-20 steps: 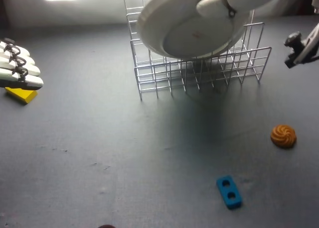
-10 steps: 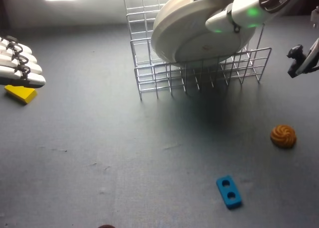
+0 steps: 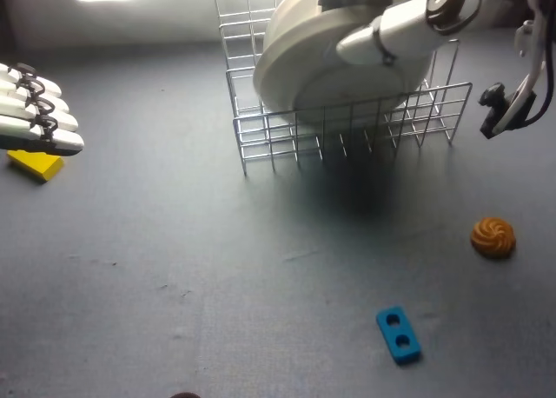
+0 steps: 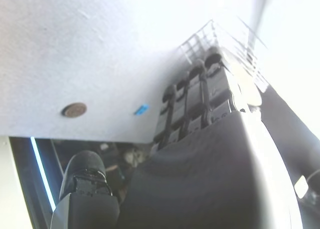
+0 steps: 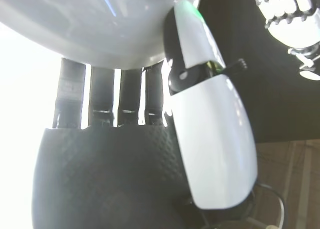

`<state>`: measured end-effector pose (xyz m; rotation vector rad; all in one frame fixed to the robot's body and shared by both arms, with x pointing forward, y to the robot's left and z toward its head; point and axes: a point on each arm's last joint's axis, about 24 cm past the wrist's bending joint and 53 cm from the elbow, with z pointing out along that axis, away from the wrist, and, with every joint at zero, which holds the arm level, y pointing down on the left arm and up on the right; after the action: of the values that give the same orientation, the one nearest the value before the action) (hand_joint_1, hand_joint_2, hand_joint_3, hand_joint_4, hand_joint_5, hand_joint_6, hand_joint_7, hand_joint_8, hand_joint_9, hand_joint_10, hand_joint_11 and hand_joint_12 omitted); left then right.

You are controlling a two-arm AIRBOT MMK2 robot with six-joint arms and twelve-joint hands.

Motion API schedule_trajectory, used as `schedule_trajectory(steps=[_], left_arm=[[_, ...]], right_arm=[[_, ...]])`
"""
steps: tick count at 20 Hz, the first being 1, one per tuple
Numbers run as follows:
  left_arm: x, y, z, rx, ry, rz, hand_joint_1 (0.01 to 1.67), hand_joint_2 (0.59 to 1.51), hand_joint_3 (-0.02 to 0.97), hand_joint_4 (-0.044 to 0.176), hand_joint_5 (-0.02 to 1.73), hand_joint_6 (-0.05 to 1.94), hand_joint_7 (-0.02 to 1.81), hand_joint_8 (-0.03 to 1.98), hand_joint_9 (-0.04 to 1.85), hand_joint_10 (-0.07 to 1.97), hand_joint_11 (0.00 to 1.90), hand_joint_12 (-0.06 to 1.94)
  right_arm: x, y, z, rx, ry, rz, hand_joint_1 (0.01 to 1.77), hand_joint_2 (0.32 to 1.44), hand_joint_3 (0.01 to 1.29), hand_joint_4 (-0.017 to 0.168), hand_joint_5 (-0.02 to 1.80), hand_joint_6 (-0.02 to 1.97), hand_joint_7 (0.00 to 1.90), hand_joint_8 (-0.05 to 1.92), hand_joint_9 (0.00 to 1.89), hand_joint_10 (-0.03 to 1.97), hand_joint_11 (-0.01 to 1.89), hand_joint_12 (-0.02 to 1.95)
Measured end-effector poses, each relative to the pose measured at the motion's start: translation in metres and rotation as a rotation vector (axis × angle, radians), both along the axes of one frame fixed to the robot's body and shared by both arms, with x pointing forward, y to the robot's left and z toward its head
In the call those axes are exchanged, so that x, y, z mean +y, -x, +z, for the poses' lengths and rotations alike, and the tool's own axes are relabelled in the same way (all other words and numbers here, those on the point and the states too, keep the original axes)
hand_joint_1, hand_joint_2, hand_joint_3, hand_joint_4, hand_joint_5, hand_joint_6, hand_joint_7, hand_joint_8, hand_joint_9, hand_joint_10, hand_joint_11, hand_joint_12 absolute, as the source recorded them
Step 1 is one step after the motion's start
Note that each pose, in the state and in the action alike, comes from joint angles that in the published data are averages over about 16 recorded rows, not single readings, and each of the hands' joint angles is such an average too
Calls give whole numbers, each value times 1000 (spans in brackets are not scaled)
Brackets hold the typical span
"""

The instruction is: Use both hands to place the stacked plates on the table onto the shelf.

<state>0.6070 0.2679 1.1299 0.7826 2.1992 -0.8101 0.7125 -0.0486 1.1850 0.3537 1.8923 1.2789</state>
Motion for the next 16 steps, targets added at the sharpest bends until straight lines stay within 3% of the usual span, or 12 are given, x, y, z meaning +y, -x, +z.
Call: schedule_trajectory(steps=[8, 10, 16], left_arm=[[-2, 0, 0, -1, 1, -5, 20, 1115, 14, 2, 24, 7, 42, 2, 32, 16, 20, 41], [-2, 0, 0, 0, 2, -7, 20, 1115, 14, 2, 24, 7, 42, 2, 31, 17, 21, 44], [-9, 3, 2, 3, 14, -26, 20, 1117, 14, 2, 25, 6, 43, 2, 34, 17, 21, 57]], right_arm=[[3, -5, 1, -22, -8, 0, 889, 1206, 13, -3, 715, 140, 798, 71, 745, 258, 344, 1249], [2, -6, 6, -36, -7, -1, 836, 1212, 13, -2, 683, 27, 760, 18, 725, 155, 297, 1212], [-6, 2, 24, -126, 57, 15, 739, 1196, 13, -2, 530, 15, 601, 17, 599, 51, 159, 1163]])
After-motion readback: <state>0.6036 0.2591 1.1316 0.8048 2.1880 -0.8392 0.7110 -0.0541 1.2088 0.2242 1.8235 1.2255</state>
